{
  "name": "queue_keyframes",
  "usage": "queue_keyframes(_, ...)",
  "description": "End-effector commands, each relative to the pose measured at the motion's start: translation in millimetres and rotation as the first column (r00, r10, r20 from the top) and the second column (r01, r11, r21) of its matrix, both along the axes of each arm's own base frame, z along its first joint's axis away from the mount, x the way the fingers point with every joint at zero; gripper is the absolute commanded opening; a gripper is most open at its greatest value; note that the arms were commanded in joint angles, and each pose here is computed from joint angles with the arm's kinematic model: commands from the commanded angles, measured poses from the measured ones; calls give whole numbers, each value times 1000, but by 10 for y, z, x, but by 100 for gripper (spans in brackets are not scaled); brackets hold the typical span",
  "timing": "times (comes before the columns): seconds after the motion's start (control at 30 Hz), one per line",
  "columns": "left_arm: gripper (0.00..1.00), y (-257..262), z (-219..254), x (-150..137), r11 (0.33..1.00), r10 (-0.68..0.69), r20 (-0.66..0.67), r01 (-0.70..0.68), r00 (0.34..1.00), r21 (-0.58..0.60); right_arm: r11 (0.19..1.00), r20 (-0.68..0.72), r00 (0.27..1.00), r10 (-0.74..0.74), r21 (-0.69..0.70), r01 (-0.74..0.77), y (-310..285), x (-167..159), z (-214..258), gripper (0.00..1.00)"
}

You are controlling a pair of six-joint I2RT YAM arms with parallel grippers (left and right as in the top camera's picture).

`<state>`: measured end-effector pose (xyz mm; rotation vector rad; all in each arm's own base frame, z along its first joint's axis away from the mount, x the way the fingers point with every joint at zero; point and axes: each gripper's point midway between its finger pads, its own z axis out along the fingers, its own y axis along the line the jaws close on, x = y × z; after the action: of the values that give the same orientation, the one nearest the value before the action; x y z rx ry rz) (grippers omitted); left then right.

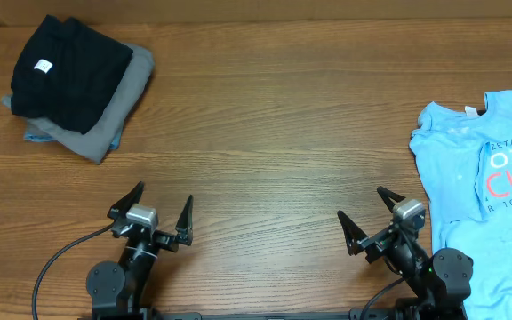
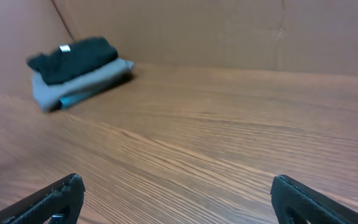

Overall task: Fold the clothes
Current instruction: 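Raise both grippers from rest toward the table, then reach the right gripper to the light-blue T-shirt edge and grasp it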

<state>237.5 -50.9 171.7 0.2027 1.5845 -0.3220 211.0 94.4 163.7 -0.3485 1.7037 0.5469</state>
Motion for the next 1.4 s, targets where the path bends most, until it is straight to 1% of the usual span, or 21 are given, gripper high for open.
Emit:
queue_keyframes(0.0, 100, -170, 257, -105, 985, -103, 11, 103, 995, -140, 994, 11, 1000, 5, 109, -6, 27, -58, 304, 100)
queue_keyframes(0.03, 100, -184, 357, -132, 980, -112, 21, 114, 994, -161, 993, 20, 1000, 3, 121, -6, 26, -73, 391, 100)
queue_keyframes(0.1, 100, -193, 552, -184, 981, -116, 43, 121, 992, -154, 990, 34, 999, 1, 141, -6, 24, -112, 586, 100)
queue_keyframes(0.2, 100, -160, 812, -229, 986, -91, 33, 95, 995, -138, 989, 1, 1000, 0, 147, 0, 21, -156, 807, 100)
queue_keyframes(0.3, 100, -151, 989, -225, 988, -85, -43, 79, 995, -133, 990, -80, 997, -6, 142, 17, 13, -123, 937, 100)
queue_keyframes(0.43, 100, -149, 1086, -129, 990, -89, -230, 59, 969, -130, 989, -262, 962, -75, 103, 106, -84, 61, 953, 100)
queue_keyframes(0.53, 100, -149, 1156, -6, 992, -96, -369, 58, 924, -114, 981, -433, 887, -158, 31, 190, -203, 251, 900, 100)
queue_keyframes(0.6, 100, -141, 1221, 116, 993, -99, -457, 56, 884, -106, 978, -511, 838, -190, -30, 204, -252, 379, 892, 100)
queue_keyframes(0.7, 100, -128, 1315, 311, 992, -103, -563, 45, 820, -116, 983, -596, 782, -180, -85, 162, -231, 600, 953, 100)
queue_keyframes(0.83, 100, -110, 1417, 585, 992, -109, -672, 38, 733, -119, 989, -709, 690, -146, -78, 128, -158, 853, 997, 100)
queue_keyframes(0.87, 100, -104, 1432, 690, 993, -111, -698, 44, 707, -113, 988, -734, 663, -148, -86, 126, -157, 953, 974, 100)
queue_keyframes(0.93, 100, -99, 1454, 802, 993, -114, -720, 50, 685, -111, 984, -743, 646, -174, -110, 140, -193, 1095, 928, 100)
queue_keyframes(0.97, 100, -109, 1472, 847, 992, -123, -725, 54, 677, -118, 976, -747, 629, -213, -133, 173, -259, 1181, 880, 100)
queue_keyframes(1.07, 100, -169, 1531, 958, 985, -168, -723, 82, 670, -153, 909, -770, 519, -372, -189, 372, -628, 1431, 677, 100)
queue_keyframes(1.13, 100, -186, 1531, 1007, 982, -181, -721, 90, 669, -164, 852, -781, 437, -446, -222, 474, -906, 1567, 503, 100)
queue_keyframes(1.17, 100, -186, 1518, 1014, 982, -182, -724, 88, 666, -166, 811, -792, 376, -481, -240, 534, -1091, 1638, 371, 100)
queue_keyframes(1.2, 100, -185, 1501, 1020, 982, -181, -728, 87, 661, -166, 786, -799, 337, -498, -251, 565, -1204, 1681, 276, 100)
queue_keyframes(1.23, 100, -184, 1489, 1015, 982, -181, -732, 85, 656, -166, 765, -807, 302, -507, -259, 590, -1311, 1723, 178, 98)
queue_keyframes(1.27, 100, -184, 1476, 1004, 982, -181, -737, 84, 651, -167, 745, -817, 265, -512, -269, 610, -1430, 1771, 50, 94)
queue_keyframes(1.3, 100, -181, 1466, 996, 983, -179, -741, 81, 647, -166, 728, -826, 232, -514, -277, 627, -1540, 1810, -75, 92)
queue_keyframes(1.37, 100, -158, 1438, 980, 985, -164, -752, 69, 639, -155, 705, -840, 172, -515, -301, 643, -1715, 1853, -320, 86)
